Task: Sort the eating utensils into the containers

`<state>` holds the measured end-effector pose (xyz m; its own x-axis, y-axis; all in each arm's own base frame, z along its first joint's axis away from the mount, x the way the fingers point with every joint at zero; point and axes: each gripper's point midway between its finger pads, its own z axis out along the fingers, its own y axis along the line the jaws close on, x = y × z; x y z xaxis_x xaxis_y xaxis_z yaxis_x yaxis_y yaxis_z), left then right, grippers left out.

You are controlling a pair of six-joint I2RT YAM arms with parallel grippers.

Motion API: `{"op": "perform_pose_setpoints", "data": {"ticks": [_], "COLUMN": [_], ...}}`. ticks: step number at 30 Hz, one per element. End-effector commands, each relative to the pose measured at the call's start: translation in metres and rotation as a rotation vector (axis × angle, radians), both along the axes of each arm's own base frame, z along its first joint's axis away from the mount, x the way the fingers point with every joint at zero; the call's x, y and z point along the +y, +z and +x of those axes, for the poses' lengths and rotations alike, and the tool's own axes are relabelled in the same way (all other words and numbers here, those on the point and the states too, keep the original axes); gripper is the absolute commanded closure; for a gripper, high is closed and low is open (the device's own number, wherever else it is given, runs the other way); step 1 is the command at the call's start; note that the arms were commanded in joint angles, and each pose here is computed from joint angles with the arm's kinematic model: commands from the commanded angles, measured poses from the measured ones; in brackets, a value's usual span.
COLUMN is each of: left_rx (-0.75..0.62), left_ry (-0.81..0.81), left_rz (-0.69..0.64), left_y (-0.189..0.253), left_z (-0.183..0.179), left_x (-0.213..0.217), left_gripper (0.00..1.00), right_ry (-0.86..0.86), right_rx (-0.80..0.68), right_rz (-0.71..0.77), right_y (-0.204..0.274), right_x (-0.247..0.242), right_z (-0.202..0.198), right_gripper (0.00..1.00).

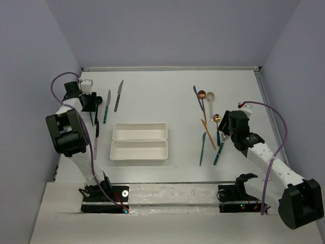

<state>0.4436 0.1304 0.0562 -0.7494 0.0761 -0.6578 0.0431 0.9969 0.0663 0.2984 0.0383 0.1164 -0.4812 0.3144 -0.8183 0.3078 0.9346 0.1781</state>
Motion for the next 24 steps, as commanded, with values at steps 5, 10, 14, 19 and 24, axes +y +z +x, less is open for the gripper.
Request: {"op": "perform_pose_setpoints", "data": {"ticks": [5, 10, 14, 19, 24], "left_rx": [-0.006, 0.001, 0.001, 0.045, 0.064], "left_ry": [0.061, 0.091, 0.102, 0.105, 0.119], "left_rz": [-0.028, -0.001, 0.015, 0.001, 0.006], "left_y": [-0.009, -0.016, -0.018, -0.036, -0.042], "left_z": [0.022, 0.019, 0.014, 0.009, 0.005], "left_x": [0.010, 0.018, 0.023, 0.025, 0.029], "left_gripper": [0.43, 0.46, 0.46, 0.52, 0.72], "right_ry": [-0.015, -0.014, -0.012, -0.014, -0.016], "right_rx": [-0.084, -0.092, -0.095, -0.100, -0.103], "right_rz": [0.028, 0.028, 0.029, 0.031, 0.030], "right_y": [0.028, 0.030, 0.030, 0.031, 0.032], "right_x": [0.000, 0.000, 0.000, -0.001, -0.002], "right_z": [0.007, 0.006, 0.005, 0.004, 0.003], "right_gripper": [0.35, 0.35, 0.36, 0.36, 0.36]}}
